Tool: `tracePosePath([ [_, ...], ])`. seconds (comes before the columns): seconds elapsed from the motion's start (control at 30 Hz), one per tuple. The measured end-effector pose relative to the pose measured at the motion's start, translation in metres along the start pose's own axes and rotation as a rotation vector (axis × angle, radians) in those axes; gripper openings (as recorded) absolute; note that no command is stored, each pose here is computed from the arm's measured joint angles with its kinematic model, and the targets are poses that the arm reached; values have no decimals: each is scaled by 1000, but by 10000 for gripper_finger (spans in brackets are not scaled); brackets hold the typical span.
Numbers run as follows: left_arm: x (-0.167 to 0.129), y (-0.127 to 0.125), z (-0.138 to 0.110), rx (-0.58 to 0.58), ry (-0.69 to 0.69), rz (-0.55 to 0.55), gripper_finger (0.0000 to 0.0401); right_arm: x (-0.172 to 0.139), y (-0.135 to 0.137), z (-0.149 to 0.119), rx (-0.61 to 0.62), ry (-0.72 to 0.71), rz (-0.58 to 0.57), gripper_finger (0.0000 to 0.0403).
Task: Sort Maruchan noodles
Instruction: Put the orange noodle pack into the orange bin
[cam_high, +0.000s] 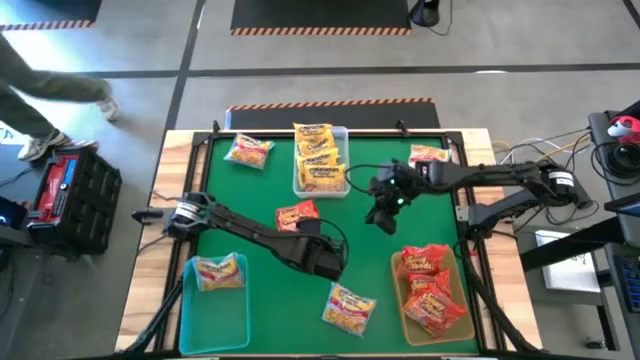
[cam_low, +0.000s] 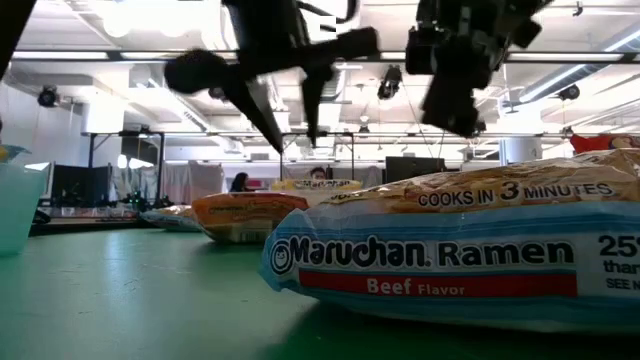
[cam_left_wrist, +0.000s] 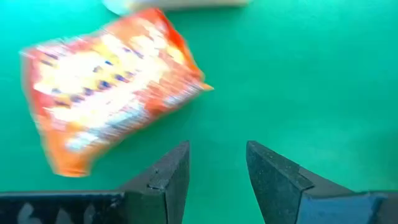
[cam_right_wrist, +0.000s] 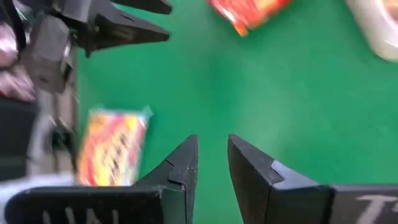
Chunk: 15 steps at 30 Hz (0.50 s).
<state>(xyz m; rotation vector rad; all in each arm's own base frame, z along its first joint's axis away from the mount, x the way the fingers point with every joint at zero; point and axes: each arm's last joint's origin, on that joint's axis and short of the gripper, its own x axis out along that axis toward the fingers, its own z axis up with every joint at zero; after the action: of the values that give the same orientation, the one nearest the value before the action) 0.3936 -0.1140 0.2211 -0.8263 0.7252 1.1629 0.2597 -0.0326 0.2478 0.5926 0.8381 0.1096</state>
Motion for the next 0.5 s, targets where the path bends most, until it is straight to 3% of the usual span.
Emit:
tracePosePath([
  [0.2,-5,24,21,24,-36,138,141,32,11,3,40,-226,142,77],
  [0.37,20,47,31,26,-27,246,141,52,11,5,67,-314,-2,74],
  [0.5,41,63,35,-8,0,265,141,69,13,8,89,-286,-18,69],
])
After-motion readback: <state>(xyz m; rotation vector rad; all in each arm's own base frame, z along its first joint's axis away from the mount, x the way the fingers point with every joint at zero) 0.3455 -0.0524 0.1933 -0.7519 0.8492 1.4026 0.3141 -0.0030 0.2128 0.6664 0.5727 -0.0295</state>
